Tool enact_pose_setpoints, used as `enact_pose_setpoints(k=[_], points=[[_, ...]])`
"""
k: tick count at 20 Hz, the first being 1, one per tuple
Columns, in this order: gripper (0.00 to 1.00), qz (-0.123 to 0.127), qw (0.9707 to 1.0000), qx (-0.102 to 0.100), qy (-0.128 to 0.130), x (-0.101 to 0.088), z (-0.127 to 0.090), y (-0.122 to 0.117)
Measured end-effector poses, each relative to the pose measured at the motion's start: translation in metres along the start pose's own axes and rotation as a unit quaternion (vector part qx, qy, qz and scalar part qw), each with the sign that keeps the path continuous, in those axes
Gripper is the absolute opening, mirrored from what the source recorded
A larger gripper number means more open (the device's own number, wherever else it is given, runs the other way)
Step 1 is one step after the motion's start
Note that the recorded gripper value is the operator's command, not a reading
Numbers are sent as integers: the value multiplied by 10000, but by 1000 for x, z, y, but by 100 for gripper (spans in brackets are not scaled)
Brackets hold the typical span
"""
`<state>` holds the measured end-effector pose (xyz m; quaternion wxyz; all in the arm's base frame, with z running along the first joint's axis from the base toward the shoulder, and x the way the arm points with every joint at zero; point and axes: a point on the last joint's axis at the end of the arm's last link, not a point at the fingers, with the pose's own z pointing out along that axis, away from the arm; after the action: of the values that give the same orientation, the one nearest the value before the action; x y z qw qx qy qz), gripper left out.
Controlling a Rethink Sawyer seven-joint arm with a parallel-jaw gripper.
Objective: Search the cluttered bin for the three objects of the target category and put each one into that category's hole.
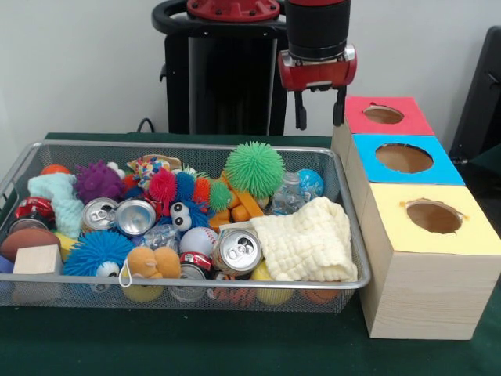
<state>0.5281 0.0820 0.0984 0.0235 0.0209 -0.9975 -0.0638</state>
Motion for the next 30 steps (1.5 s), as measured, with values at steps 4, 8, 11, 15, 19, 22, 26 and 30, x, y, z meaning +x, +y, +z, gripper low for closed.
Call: enact_pose_setpoints(k=[4, 8, 11, 15, 19, 22, 26, 30], points=[[100, -44, 9999, 49, -135, -19, 2, -7], [100, -51, 9993, 141, -348, -44, 0, -19], [100, 34, 9985, 168, -522, -64, -4, -33], [100, 197, 9972, 184, -693, -84, -8, -56], [100, 373, 9954, 221, -859, -102, -13, -83], [100, 416, 9943, 242, -948, -112, -17, -91], [100, 333, 9938, 300, -1022, -121, -16, -92], [100, 133, 9939, 411, -1016, -121, -9, -86]])
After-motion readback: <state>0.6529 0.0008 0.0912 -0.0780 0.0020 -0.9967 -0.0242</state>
